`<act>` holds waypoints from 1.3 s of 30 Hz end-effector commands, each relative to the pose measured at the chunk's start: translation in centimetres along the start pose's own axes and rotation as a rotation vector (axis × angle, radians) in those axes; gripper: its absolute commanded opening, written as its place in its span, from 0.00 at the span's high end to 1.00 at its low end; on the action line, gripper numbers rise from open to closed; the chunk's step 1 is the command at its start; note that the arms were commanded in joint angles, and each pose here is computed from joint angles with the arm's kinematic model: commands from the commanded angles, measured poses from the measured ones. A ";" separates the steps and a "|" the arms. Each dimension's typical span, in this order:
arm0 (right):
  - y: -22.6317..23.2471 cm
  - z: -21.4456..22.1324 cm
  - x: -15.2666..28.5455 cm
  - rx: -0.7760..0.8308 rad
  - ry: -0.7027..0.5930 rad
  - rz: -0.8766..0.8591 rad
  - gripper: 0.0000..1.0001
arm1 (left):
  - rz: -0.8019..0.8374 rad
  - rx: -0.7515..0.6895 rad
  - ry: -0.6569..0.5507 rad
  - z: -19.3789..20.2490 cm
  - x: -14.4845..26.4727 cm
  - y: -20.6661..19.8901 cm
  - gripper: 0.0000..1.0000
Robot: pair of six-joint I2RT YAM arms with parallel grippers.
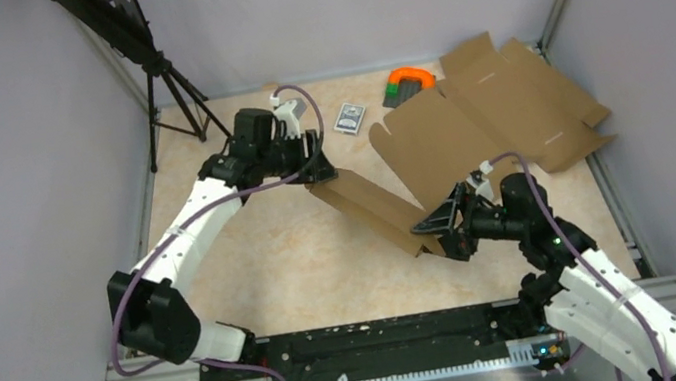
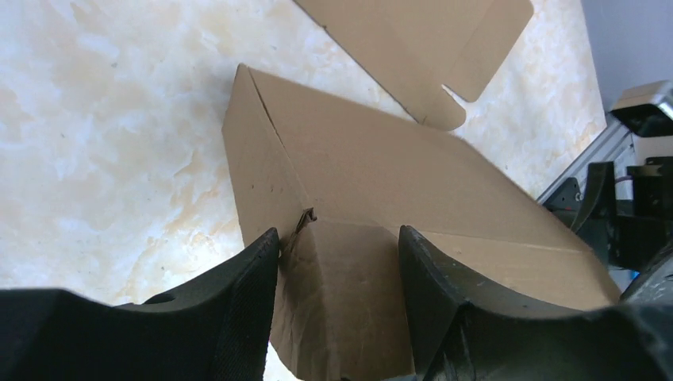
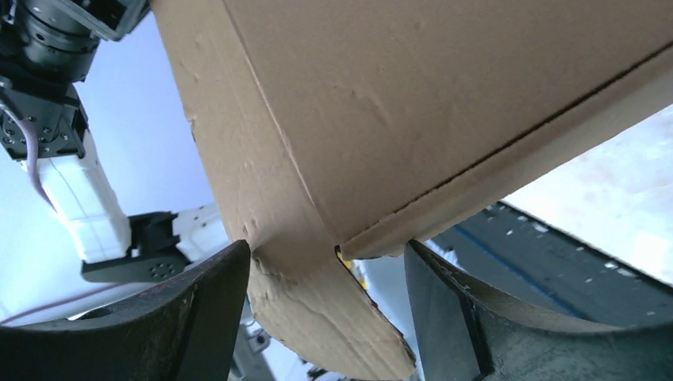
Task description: Fold the paper box
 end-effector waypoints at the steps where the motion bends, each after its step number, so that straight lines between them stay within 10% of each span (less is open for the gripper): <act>1: 5.8 -0.5 0.2 -0.040 0.025 -0.168 0.29 | 0.100 0.022 0.042 -0.8 1.6 -3.0 0.43; 12: 5.0 -1.3 -0.7 -0.174 -0.012 -0.250 0.26 | 0.083 0.061 0.087 -3.5 -2.2 -2.1 0.46; 17: 5.2 -1.6 -1.0 -0.104 -0.027 -0.159 0.04 | 0.122 0.084 0.115 -5.0 -3.8 -2.5 0.48; 30: 2.9 -2.5 -1.0 -0.309 -0.143 -0.262 0.08 | 0.148 0.115 0.123 -6.9 -6.1 -2.8 0.51; 39: 7.0 -2.3 -1.8 -0.150 -0.088 -0.216 0.09 | 0.181 0.082 0.115 -6.7 -4.3 -4.2 0.53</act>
Point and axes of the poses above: each gripper's point midway between its finger pads, its own x axis back along the fingers, its own y axis along the line the jaws close on, z = x × y, the point moved 7 cm from there along x, back along the fingers, and after that the axes turned 2 degrees about x, right-handed, at the moved point
